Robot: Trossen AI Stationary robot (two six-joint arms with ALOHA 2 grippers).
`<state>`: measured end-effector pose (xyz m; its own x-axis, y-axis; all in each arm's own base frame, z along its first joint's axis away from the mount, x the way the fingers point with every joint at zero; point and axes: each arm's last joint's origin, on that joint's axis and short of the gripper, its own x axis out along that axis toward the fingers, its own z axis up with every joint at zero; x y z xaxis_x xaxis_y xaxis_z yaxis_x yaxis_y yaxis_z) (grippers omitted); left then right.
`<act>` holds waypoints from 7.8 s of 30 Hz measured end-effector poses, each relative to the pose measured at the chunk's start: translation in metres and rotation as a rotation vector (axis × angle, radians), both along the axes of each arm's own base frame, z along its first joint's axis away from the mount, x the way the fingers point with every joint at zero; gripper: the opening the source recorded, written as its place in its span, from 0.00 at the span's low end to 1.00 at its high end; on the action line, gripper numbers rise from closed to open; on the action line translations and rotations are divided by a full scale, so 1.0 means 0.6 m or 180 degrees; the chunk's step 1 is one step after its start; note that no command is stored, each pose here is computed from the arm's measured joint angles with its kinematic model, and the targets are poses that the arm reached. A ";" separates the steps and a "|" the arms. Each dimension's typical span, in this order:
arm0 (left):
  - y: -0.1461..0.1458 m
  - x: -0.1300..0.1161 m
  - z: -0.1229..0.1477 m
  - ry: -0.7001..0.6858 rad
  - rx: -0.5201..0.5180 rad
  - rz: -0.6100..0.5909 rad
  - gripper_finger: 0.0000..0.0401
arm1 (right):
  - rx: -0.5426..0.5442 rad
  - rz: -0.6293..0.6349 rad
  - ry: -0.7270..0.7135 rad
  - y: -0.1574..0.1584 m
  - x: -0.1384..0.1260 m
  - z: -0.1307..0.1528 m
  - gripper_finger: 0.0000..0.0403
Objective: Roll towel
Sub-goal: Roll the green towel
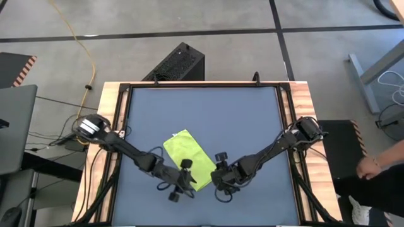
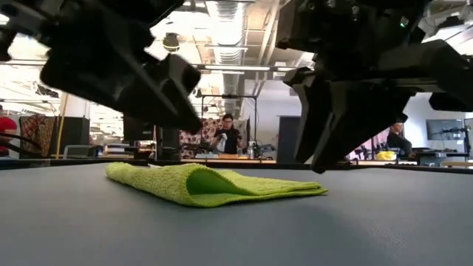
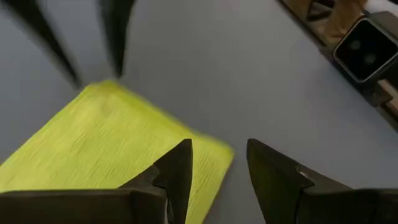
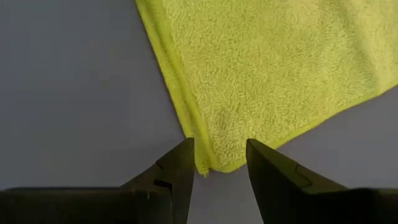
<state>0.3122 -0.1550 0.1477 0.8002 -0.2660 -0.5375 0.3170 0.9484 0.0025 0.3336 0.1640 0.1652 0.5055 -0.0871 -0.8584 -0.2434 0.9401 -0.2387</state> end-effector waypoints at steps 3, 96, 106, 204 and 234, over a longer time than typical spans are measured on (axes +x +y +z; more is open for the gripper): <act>-0.012 0.026 0.001 0.0134 0.0114 -0.0001 0.37 | 0.0009 0.0042 -0.0017 0.007 -0.003 0.002 0.42; -0.049 -0.187 -0.076 0.0467 -0.2309 0.1238 0.00 | 0.2481 -0.1121 -0.0049 -0.015 0.100 -0.019 0.02; -0.049 -0.178 -0.062 0.0366 -0.2572 0.1060 0.00 | 0.2587 -0.0968 -0.0440 0.007 0.112 -0.019 0.02; -0.022 -0.173 -0.080 0.0635 -0.1338 0.0470 0.00 | 0.2507 -0.1518 -0.0346 0.026 0.135 -0.068 0.26; -0.021 -0.182 -0.090 0.0923 -0.1313 0.0519 0.00 | 0.1467 -0.0565 -0.1238 0.120 0.078 0.008 0.32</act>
